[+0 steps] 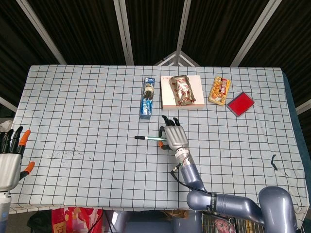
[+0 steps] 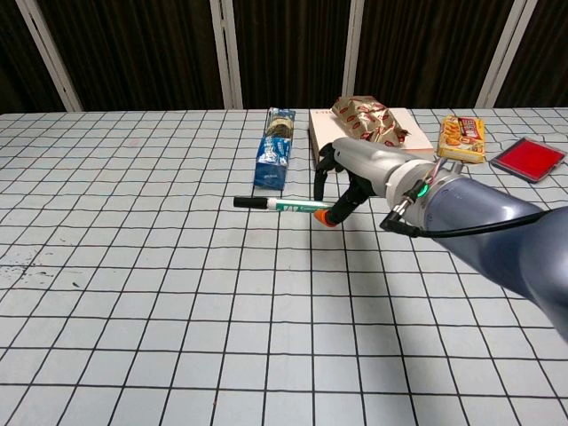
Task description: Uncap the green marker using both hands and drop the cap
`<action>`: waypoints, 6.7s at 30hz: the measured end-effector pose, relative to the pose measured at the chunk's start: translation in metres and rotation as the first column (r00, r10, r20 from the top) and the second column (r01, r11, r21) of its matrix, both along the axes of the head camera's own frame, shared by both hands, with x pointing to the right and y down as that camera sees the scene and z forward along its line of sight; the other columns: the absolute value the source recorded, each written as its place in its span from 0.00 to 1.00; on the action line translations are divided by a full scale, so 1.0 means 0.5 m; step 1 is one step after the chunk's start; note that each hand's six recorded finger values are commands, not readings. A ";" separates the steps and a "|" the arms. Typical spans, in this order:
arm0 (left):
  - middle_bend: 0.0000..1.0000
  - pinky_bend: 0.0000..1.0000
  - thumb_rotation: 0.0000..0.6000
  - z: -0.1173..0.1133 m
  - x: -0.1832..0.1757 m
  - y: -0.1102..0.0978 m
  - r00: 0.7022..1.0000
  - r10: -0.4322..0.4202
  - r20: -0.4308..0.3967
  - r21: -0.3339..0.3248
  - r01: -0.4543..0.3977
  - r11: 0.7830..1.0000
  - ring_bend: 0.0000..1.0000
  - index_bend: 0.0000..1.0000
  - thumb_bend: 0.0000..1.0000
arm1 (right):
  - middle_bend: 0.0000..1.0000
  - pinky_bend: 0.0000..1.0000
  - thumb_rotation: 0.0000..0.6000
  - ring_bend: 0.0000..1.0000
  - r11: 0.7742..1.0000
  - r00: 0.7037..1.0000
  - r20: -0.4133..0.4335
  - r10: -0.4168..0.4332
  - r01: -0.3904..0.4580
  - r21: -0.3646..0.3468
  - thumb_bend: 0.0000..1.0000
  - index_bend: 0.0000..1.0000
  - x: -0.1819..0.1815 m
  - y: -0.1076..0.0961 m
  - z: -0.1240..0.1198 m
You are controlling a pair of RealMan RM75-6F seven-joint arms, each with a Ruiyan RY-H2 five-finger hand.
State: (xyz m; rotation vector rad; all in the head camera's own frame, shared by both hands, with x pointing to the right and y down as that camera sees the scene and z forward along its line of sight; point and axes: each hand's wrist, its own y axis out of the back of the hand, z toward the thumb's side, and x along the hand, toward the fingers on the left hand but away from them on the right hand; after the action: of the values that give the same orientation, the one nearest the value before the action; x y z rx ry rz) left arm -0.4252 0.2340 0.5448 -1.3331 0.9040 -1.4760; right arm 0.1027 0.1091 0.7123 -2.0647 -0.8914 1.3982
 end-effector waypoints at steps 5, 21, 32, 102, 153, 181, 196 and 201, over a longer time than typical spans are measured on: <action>0.00 0.00 1.00 -0.006 0.051 -0.016 0.996 0.055 -0.074 0.032 -0.052 0.998 0.00 0.15 0.29 | 0.08 0.05 1.00 0.16 0.999 0.999 0.028 -0.018 0.017 0.036 0.44 0.60 0.006 0.003 -0.060; 0.07 0.00 1.00 0.040 0.284 -0.030 0.914 0.219 -0.342 0.120 -0.189 0.975 0.00 0.28 0.29 | 0.08 0.06 1.00 0.16 0.994 0.996 0.072 -0.051 0.043 0.105 0.45 0.61 0.019 0.037 -0.255; 0.11 0.00 1.00 0.056 0.363 -0.040 0.879 0.276 -0.388 0.193 -0.215 0.957 0.00 0.32 0.29 | 0.08 0.06 1.00 0.16 0.995 0.991 0.107 -0.081 0.073 0.074 0.45 0.62 -0.035 0.057 -0.249; 0.22 0.00 1.00 0.118 0.495 -0.039 0.811 0.357 -0.463 0.277 -0.250 0.928 0.00 0.54 0.41 | 0.08 0.07 1.00 0.16 0.998 0.987 0.154 -0.045 0.038 0.046 0.47 0.64 -0.037 0.052 -0.256; 0.25 0.00 1.00 0.084 0.394 -0.032 0.816 0.303 -0.493 0.311 -0.161 0.937 0.00 0.61 0.44 | 0.08 0.07 1.00 0.16 1.000 0.994 0.110 0.004 -0.005 0.009 0.50 0.65 0.022 0.046 -0.216; 0.23 0.00 1.00 0.316 0.307 -0.035 0.739 -0.003 -0.673 -0.125 -0.110 0.986 0.00 0.57 0.44 | 0.08 0.07 1.00 0.16 0.994 0.997 0.067 -0.026 0.033 -0.102 0.50 0.65 0.059 0.108 -0.037; 0.17 0.00 1.00 0.397 0.335 -0.041 0.759 -0.091 -0.645 -0.235 -0.084 0.968 0.00 0.47 0.39 | 0.08 0.07 1.00 0.17 0.993 0.997 0.067 -0.025 0.032 -0.111 0.50 0.65 0.064 0.115 -0.023; 0.02 0.00 1.00 0.405 0.348 -0.041 0.769 -0.087 -0.633 -0.245 -0.093 0.965 0.00 0.19 0.21 | 0.08 0.07 1.00 0.16 0.993 0.998 0.064 -0.019 0.026 -0.115 0.50 0.65 0.068 0.115 -0.020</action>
State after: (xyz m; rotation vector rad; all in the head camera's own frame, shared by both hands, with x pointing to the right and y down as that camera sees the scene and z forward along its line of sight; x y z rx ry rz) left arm -0.2514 0.2137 0.7474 -2.1135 1.1485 -1.1601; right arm 0.1368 0.1665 0.7022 -2.2085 -0.8268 1.4103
